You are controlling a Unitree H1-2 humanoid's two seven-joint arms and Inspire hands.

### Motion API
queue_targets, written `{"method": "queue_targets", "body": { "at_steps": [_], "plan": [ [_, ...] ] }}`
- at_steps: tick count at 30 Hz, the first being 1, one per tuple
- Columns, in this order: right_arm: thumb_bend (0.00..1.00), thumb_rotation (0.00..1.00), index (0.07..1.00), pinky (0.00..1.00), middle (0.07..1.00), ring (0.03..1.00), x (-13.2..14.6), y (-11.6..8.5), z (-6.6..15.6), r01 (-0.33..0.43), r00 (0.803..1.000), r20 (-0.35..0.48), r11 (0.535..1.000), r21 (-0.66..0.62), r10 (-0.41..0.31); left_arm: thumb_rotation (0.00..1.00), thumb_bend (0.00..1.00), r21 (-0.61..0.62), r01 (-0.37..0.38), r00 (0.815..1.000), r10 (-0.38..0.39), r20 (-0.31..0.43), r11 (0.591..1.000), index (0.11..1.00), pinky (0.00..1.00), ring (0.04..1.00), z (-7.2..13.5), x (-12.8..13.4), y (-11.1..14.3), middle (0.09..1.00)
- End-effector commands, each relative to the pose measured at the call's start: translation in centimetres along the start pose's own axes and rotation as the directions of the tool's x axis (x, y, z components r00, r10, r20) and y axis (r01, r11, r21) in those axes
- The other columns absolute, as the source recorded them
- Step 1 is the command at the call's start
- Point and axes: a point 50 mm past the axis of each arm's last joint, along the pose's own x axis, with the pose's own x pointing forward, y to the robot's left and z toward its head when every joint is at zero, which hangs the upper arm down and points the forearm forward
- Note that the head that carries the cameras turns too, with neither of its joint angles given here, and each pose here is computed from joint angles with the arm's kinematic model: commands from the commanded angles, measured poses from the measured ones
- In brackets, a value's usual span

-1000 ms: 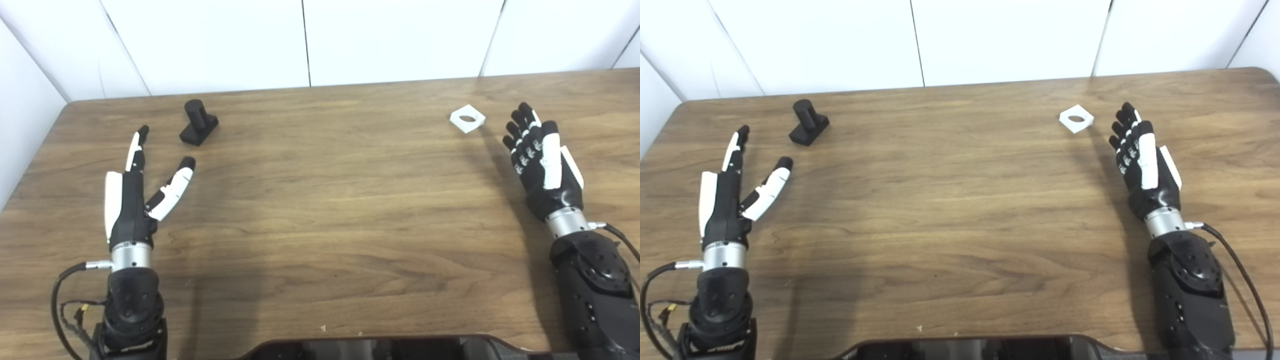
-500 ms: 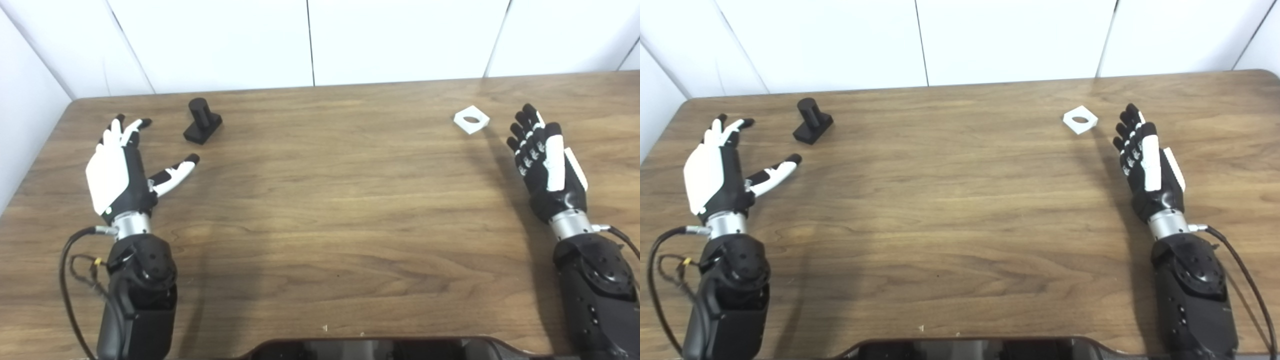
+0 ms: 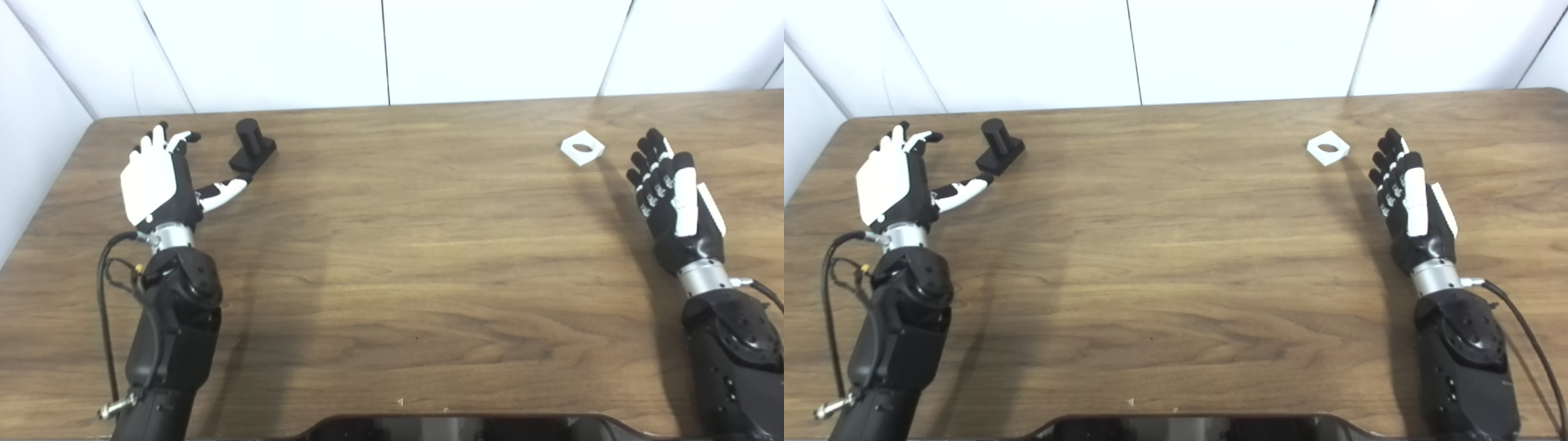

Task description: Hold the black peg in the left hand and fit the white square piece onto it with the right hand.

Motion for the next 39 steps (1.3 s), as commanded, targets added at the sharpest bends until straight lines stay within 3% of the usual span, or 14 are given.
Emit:
{"method": "queue_targets", "body": {
  "at_steps": [1, 21, 39],
  "plan": [
    [0.58, 1.00, 1.000, 1.00, 1.000, 1.000, -1.8, 0.7, -2.4, 0.010, 0.999, -0.046, 0.999, 0.039, -0.008, 0.45, 0.81, 0.019, -0.080, 0.996, 0.079, 0.033, 0.997, 0.798, 1.00, 1.000, 1.2, 2.3, 2.1, 1.000],
    [0.60, 1.00, 1.000, 1.00, 1.000, 1.000, -2.3, 0.4, -2.9, 0.028, 0.997, -0.067, 0.999, 0.035, -0.025, 0.50, 0.81, 0.068, 0.016, 1.000, -0.016, 0.001, 0.998, 0.791, 1.00, 1.000, 3.5, 6.2, 0.5, 1.000],
    [0.58, 1.00, 1.000, 1.00, 1.000, 1.000, -2.6, 0.0, -3.1, 0.030, 0.997, -0.070, 0.999, 0.042, -0.027, 0.48, 0.81, 0.154, 0.086, 0.996, -0.080, -0.047, 0.984, 0.766, 1.00, 1.000, 3.7, 8.4, -1.4, 1.000]
  ]
}}
